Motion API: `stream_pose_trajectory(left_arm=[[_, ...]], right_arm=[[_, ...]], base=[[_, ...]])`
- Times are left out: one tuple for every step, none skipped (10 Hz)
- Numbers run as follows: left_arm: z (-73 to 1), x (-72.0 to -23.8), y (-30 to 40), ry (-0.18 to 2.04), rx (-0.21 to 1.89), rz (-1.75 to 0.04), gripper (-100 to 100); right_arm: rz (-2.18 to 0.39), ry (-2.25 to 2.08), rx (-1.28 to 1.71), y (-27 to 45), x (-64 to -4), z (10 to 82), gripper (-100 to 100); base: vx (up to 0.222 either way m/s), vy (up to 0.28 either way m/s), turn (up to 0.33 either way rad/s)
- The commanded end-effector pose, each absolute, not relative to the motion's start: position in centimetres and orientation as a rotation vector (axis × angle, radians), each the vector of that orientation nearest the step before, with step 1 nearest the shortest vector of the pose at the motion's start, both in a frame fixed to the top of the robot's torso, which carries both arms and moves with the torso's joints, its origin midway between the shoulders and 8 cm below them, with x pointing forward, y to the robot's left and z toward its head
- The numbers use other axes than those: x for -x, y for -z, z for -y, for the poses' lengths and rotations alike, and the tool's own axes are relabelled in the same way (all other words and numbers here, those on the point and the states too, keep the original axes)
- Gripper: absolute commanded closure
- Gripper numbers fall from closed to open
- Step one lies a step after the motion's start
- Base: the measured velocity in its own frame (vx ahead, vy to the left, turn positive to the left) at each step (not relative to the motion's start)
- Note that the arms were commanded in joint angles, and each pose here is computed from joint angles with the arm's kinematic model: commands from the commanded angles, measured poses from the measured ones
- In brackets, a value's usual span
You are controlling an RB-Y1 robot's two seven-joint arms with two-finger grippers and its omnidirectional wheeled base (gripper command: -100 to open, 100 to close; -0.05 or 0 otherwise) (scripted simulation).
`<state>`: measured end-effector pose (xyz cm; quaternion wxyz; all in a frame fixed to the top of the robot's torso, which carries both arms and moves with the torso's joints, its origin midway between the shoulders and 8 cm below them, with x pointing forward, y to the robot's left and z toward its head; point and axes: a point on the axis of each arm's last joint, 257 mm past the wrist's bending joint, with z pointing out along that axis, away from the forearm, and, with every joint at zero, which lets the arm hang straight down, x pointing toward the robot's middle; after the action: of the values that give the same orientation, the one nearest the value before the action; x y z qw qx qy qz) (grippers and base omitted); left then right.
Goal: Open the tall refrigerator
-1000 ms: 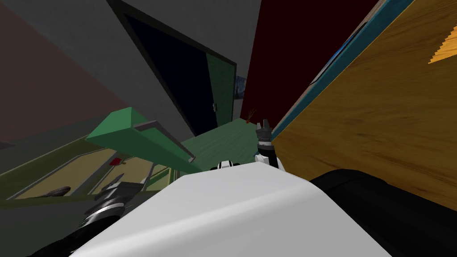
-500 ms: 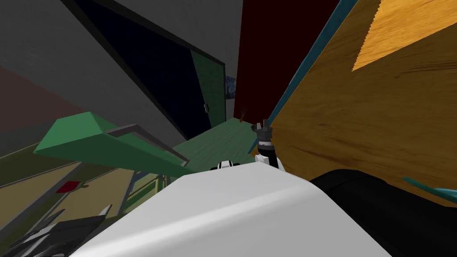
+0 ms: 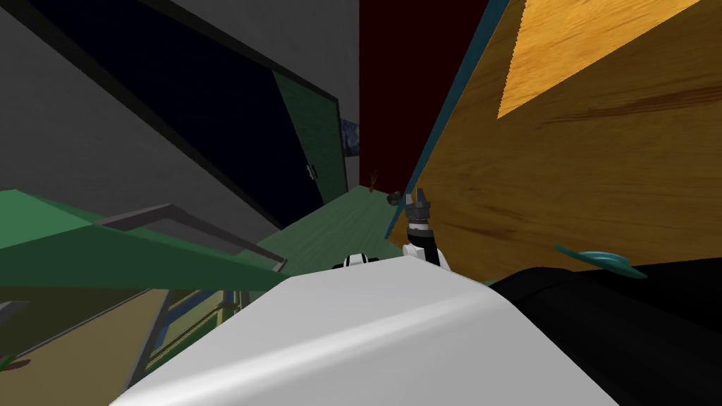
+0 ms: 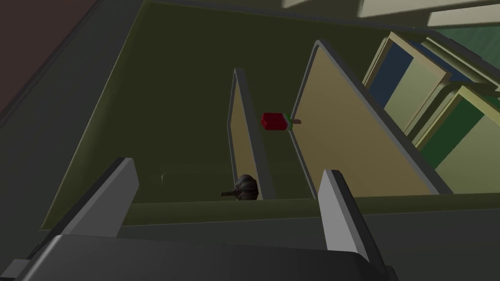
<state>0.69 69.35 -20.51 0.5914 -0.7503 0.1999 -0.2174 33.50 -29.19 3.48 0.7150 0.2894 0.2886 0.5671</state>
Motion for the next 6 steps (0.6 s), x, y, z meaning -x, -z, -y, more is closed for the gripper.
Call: stream_pose_trajectory(left_arm=[[-72.5, 3.3, 16.8, 0.466, 1.701, -0.405, -100], [-73.3, 5.5, 15.8, 0.433, 1.686, -0.372, -100], [-74.0, 8.1, 15.6, 0.398, 1.684, -0.330, -100], [-73.9, 9.2, 14.7, 0.375, 1.668, -0.341, -100], [-73.9, 9.8, 14.5, 0.360, 1.669, -0.347, -100], [-75.8, 11.8, 10.4, 0.349, 1.608, -0.305, -100]], right_arm=[[-0.639, -1.256, -0.641, -3.5, -33.5, 29.2, 0], [-0.639, -1.256, -0.641, -3.5, -33.5, 29.2, 0], [-0.639, -1.256, -0.641, -3.5, -33.5, 29.2, 0], [-0.639, -1.256, -0.641, -3.5, -33.5, 29.2, 0], [-0.639, -1.256, -0.641, -3.5, -33.5, 29.2, 0], [-0.639, -1.256, -0.641, -3.5, -33.5, 29.2, 0]], base=[[-0.021, -0.113, -0.370], [0.001, -0.140, -0.452], [0.023, -0.063, -0.333], [0.016, -0.010, -0.092], [0.007, 0.008, 0.027], [0.015, -0.117, -0.310]])
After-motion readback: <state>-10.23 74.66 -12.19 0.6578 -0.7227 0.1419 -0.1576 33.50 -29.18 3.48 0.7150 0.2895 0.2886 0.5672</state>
